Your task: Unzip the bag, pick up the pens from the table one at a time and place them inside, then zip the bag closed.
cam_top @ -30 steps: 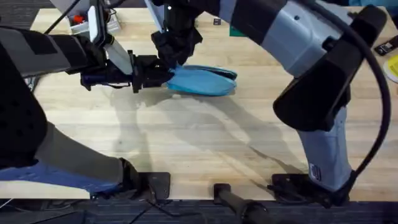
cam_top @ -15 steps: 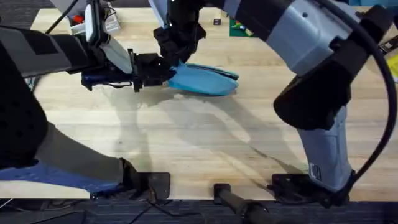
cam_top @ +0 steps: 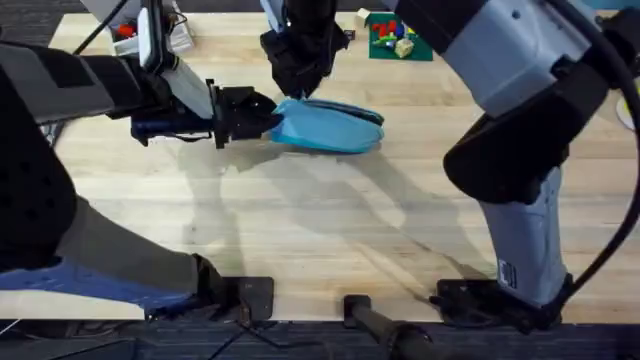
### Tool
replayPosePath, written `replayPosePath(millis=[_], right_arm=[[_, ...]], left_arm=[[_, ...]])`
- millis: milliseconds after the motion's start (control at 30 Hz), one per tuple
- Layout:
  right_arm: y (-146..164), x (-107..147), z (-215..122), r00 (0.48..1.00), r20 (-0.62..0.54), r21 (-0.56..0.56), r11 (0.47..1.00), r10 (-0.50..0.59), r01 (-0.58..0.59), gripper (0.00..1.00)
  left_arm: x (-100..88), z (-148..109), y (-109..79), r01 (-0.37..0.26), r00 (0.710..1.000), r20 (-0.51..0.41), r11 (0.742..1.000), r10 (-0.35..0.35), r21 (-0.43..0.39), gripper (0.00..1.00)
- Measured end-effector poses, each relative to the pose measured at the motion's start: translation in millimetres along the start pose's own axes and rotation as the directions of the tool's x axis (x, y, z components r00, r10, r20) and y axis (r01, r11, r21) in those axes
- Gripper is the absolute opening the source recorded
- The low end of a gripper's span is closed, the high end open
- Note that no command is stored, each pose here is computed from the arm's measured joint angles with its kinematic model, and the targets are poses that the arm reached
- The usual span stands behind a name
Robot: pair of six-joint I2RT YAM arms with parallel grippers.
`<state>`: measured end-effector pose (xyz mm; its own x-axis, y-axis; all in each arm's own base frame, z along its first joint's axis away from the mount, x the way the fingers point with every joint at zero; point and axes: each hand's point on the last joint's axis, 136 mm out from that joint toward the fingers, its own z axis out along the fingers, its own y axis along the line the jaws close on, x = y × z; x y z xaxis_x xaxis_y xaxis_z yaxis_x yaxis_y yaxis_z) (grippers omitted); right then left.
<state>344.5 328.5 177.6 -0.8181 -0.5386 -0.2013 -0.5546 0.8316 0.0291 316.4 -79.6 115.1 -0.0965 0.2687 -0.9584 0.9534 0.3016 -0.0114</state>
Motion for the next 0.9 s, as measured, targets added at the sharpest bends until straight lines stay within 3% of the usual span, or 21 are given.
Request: replayPosePath(millis=[467,700,900], right_arm=[[-2.9,4.4,0.9,1.000,-0.022,0.005,1.000,0.004,-0.004,0.031],[-15.3,11.0,26.1,0.993,-0.105,0.016,0.998,0.055,-0.053,0.033],[-19.8,9.5,29.0,0.990,-0.111,-0.002,0.996,0.086,-0.087,0.033]], left_arm=[[0.4,0.0,-0.1,0.001,1.000,-0.002,1.000,-0.001,0.000,0.042],[9.0,0.3,-0.5,0.003,0.999,-0.048,1.000,-0.003,-0.002,0.041],[11.6,0.8,-1.3,0.005,0.998,-0.061,1.000,-0.005,-0.001,0.041]])
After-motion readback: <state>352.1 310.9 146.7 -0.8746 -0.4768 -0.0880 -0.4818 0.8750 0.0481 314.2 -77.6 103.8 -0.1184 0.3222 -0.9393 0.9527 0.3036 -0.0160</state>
